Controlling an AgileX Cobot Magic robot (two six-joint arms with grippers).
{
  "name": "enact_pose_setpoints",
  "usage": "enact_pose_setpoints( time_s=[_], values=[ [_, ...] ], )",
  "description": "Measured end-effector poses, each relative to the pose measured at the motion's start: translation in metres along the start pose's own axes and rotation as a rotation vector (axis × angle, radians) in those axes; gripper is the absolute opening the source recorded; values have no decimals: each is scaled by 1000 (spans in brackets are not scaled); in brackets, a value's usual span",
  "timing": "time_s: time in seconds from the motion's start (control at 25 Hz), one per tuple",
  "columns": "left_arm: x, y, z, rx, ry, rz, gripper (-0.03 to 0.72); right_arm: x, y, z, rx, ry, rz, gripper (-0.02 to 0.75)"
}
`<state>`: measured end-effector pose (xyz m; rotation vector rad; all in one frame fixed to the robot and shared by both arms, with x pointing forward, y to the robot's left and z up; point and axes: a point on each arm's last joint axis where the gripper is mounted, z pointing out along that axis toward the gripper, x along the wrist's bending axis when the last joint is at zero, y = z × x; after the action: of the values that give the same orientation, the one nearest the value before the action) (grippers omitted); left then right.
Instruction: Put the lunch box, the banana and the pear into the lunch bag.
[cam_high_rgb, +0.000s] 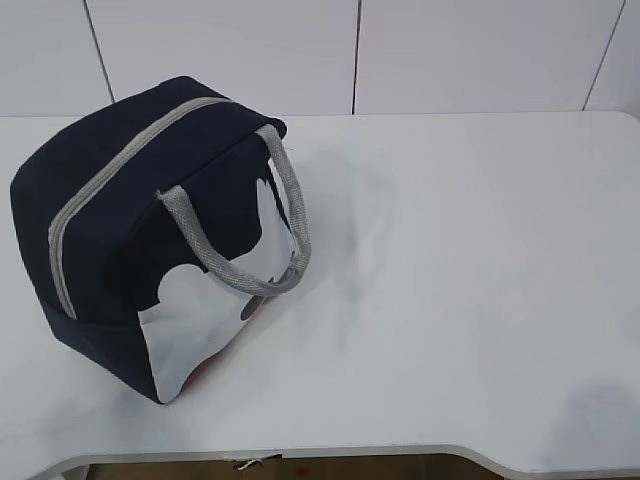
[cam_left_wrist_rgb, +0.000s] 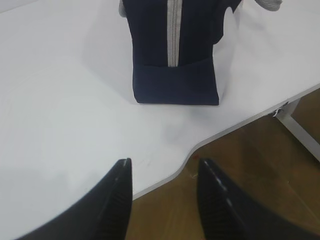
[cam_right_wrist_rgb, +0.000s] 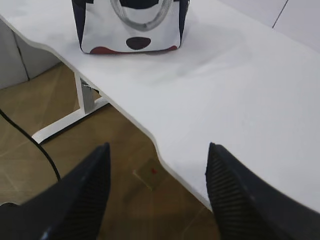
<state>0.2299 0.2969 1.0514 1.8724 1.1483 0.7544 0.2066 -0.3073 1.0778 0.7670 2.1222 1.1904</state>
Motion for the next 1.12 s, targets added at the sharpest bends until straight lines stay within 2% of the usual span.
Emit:
enact_pose_setpoints(
  time_s=[0.32, 1.12],
  values=[
    [0, 0, 0, 0, 0, 0, 326, 4, -19, 25, 104, 40, 6, 444],
    [0, 0, 0, 0, 0, 0, 326, -1, -22, 30, 111, -9, -16, 428]
  ],
)
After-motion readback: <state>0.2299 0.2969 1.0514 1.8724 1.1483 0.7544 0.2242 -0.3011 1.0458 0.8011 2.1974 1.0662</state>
